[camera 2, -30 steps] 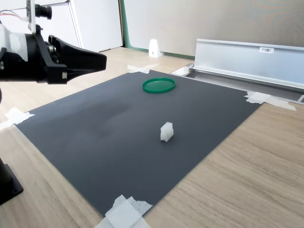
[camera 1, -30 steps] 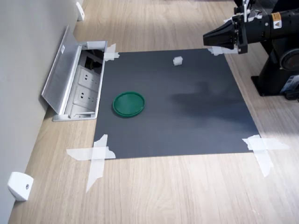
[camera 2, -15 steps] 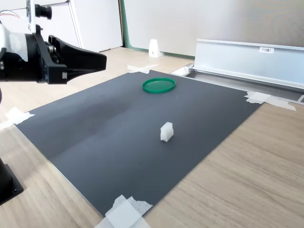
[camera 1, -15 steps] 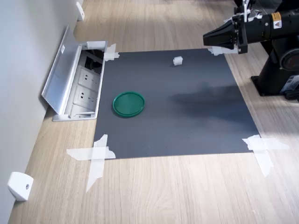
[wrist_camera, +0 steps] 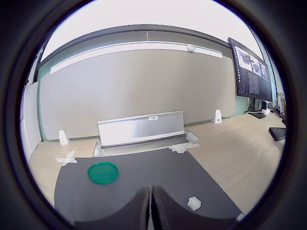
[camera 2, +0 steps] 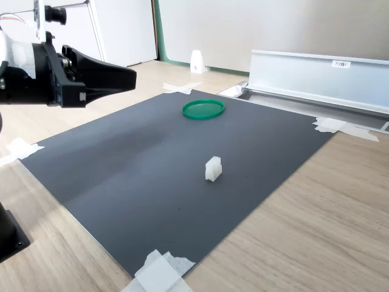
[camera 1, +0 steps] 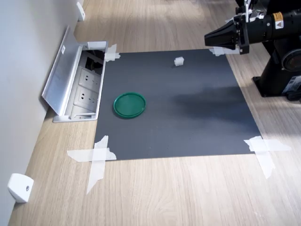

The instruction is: Grasp a white terminal and put it on the green lid.

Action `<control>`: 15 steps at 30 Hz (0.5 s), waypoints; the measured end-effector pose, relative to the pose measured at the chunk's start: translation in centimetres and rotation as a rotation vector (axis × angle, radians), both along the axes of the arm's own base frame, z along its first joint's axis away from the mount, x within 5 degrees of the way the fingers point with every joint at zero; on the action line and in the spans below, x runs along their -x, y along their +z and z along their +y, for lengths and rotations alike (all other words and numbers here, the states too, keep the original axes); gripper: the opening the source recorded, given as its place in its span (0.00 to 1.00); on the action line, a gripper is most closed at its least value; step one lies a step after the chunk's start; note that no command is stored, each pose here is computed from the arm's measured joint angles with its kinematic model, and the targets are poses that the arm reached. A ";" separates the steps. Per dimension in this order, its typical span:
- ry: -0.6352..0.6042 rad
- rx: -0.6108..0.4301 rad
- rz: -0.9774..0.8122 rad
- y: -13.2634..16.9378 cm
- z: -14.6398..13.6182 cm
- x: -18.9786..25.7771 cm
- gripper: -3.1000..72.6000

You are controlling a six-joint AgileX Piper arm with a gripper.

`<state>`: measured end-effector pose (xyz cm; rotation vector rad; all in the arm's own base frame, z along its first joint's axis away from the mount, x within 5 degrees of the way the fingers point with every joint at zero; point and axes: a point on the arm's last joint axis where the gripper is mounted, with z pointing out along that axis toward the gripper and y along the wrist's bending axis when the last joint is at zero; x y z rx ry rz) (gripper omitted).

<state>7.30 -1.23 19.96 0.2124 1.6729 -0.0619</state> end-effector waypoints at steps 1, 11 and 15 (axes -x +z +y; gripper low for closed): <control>0.000 0.000 -0.002 0.0 0.0 0.0 0.03; -0.001 0.002 -0.014 0.1 0.0 0.0 0.03; 0.000 0.001 -0.008 0.1 0.0 0.0 0.03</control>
